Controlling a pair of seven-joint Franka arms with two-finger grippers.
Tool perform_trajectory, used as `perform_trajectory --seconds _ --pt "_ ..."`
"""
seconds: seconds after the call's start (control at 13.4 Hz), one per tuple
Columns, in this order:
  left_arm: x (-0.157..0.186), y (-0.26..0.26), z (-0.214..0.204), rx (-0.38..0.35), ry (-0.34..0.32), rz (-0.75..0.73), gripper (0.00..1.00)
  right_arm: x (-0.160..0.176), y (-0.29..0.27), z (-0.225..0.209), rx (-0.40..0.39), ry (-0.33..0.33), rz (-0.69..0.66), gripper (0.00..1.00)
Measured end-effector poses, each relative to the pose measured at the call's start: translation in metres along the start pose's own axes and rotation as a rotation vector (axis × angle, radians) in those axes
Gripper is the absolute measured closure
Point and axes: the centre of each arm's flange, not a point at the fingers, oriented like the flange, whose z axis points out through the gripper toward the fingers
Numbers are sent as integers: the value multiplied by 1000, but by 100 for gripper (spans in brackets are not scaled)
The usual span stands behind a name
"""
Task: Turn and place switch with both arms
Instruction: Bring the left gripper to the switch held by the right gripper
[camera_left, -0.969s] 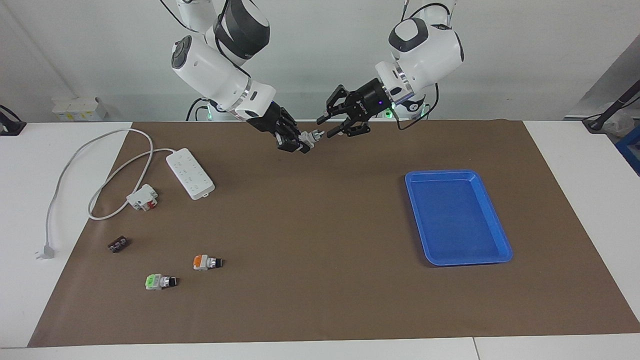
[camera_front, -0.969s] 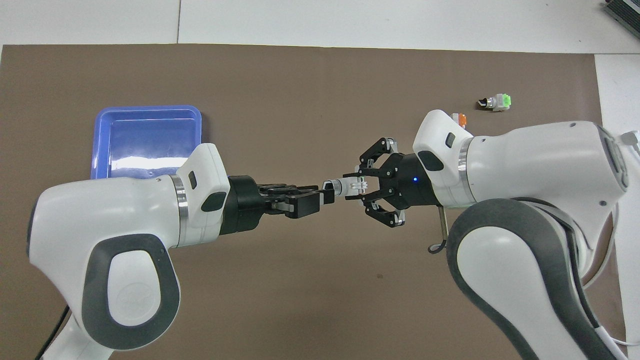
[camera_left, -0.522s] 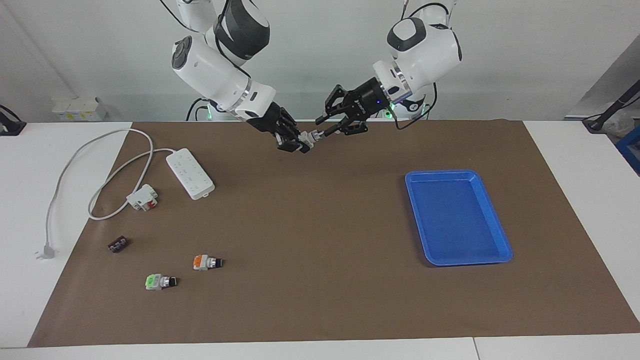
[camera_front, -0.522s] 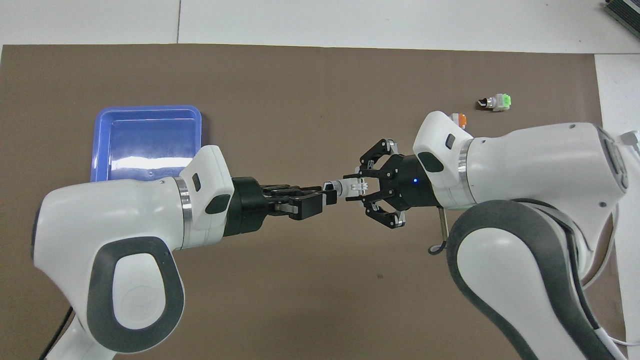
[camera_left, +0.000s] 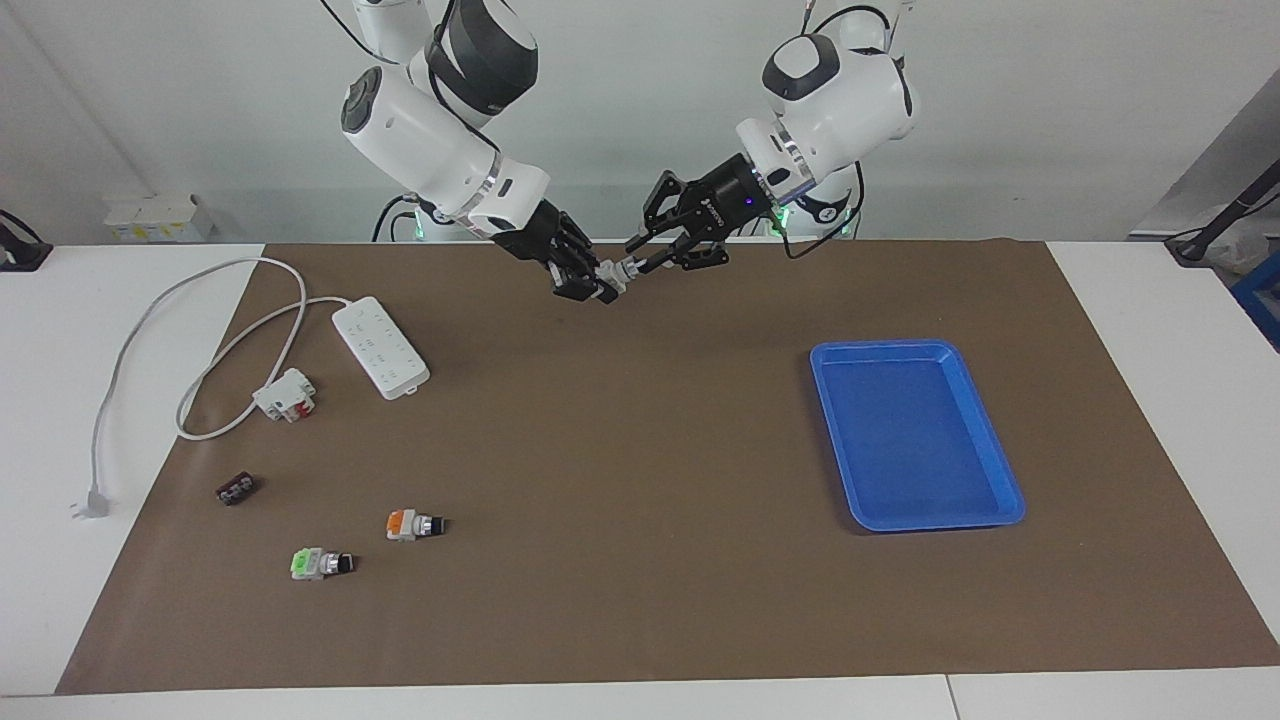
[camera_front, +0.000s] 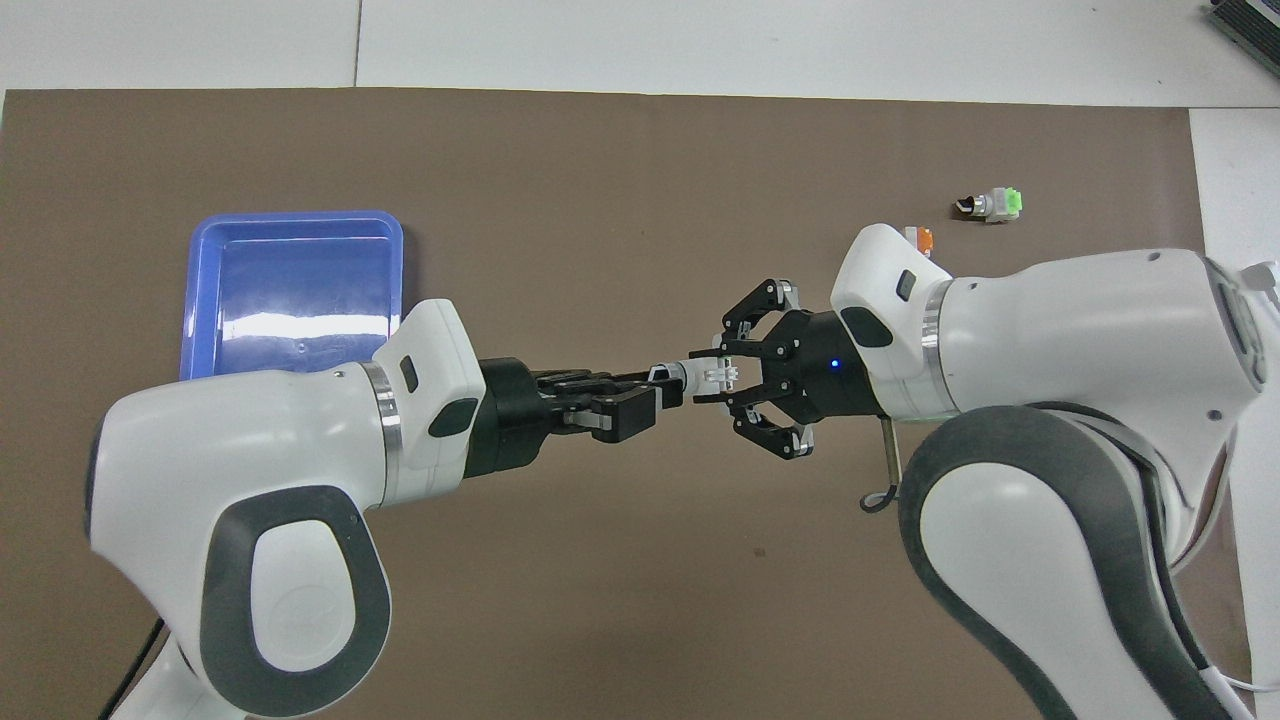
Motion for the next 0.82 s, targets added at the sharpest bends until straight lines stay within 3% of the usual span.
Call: perform_trajectory --seconds 0.07,0.22,0.82 --pt "0 0 0 0 -1 0 71 0 0 0 0 0 0 67" --pt "-1 0 1 -2 -1 -1 82 -2 0 0 -3 -1 3 67" --pt "-1 0 1 -2 -2 -65 83 -2 0 1 -2 -1 5 67"
